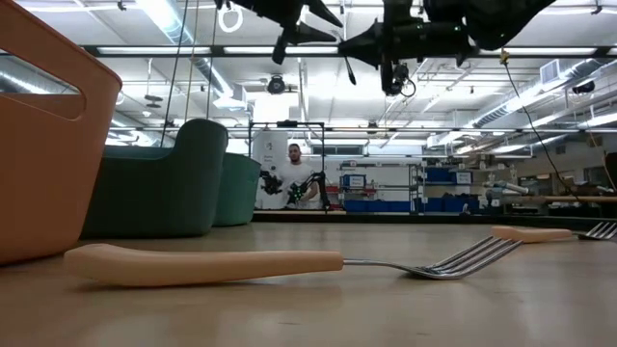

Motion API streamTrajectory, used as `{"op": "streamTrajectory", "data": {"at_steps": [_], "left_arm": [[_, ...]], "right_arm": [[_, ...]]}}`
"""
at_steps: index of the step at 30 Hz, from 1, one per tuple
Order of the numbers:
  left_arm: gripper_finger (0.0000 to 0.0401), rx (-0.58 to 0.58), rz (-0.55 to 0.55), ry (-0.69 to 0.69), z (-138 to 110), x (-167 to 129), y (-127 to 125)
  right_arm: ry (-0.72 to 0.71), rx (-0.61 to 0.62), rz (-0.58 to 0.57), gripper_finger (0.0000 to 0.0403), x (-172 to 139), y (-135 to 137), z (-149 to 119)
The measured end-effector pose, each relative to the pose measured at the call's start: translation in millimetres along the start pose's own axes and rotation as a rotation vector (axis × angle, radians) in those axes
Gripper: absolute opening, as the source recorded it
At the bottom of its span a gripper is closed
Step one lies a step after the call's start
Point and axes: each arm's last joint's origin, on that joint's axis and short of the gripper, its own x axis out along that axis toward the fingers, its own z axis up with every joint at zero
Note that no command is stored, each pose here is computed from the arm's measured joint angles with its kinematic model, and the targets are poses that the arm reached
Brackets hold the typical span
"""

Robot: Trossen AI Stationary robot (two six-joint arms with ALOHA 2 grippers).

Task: Sort silverware by color (type)
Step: Put the black fork into the orange bin

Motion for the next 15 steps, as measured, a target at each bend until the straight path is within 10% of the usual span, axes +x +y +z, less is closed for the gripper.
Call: {"op": "streamTrajectory", "data": {"at_steps": [15], "left_arm": [[0.0065,0.001,0.018,0.003,0.0,2.4,4.3]], "right_arm": [[0.054,-0.001,0.014,0.0012,8.1,11.6,-13.1]]}}
